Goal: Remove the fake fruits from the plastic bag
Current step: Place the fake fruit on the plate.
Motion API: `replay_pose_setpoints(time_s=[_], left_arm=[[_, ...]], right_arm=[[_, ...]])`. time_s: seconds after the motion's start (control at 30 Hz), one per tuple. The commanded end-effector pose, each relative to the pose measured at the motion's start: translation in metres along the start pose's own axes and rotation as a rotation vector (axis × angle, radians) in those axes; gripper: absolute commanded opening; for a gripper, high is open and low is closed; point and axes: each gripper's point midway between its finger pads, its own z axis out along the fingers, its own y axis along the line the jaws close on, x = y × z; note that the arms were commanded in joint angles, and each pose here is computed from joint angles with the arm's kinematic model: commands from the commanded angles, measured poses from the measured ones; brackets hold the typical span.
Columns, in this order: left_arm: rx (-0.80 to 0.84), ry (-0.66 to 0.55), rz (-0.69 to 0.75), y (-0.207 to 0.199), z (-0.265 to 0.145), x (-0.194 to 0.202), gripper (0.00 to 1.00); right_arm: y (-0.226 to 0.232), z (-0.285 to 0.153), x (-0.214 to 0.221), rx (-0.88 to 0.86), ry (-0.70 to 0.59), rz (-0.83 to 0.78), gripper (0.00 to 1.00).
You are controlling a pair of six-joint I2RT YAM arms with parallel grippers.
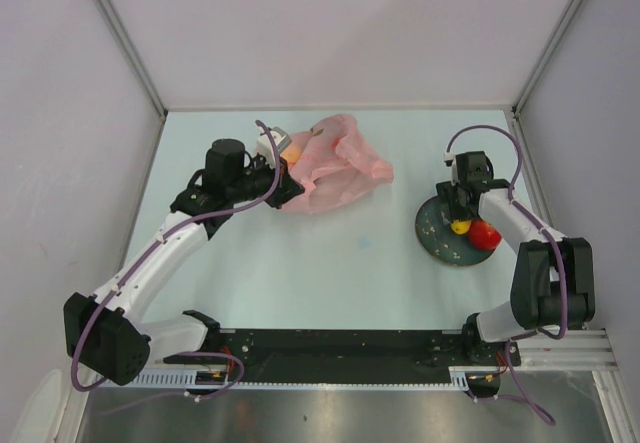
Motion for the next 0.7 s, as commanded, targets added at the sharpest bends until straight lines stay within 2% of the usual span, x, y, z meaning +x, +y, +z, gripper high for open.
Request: replay_pose_setpoints(time_s=[0.0, 0.2, 0.37, 0.57, 0.67], left_arm=[[0.012, -0.048, 0.038, -0.003, -0.004, -0.014, 0.00], [0.012, -0.047, 0.039, -0.003, -0.005, -0.015, 0.00], [0.009, -0.054, 0.067, -0.007, -0.014, -0.023, 0.00], [-0.044, -0.021, 0.133, -0.001, -0.031, -0.016, 0.00], [-0.056, -0.028, 0.184, -0.003, -0.042, -0.018, 0.00]], right_arm=[[0.002, 0.003, -0.004, -0.009, -0.018, -0.019, 0.76], [0.009, -0.002, -0.010, -0.030, -0.043, -0.040, 0.80], [0.050, -0.043, -0.051, -0.154, -0.179, -0.152, 0.81], [0.150, -0.130, -0.095, -0.386, -0.440, -0.363, 0.73], [0.196, -0.170, -0.111, -0.514, -0.576, -0.411, 0.61]])
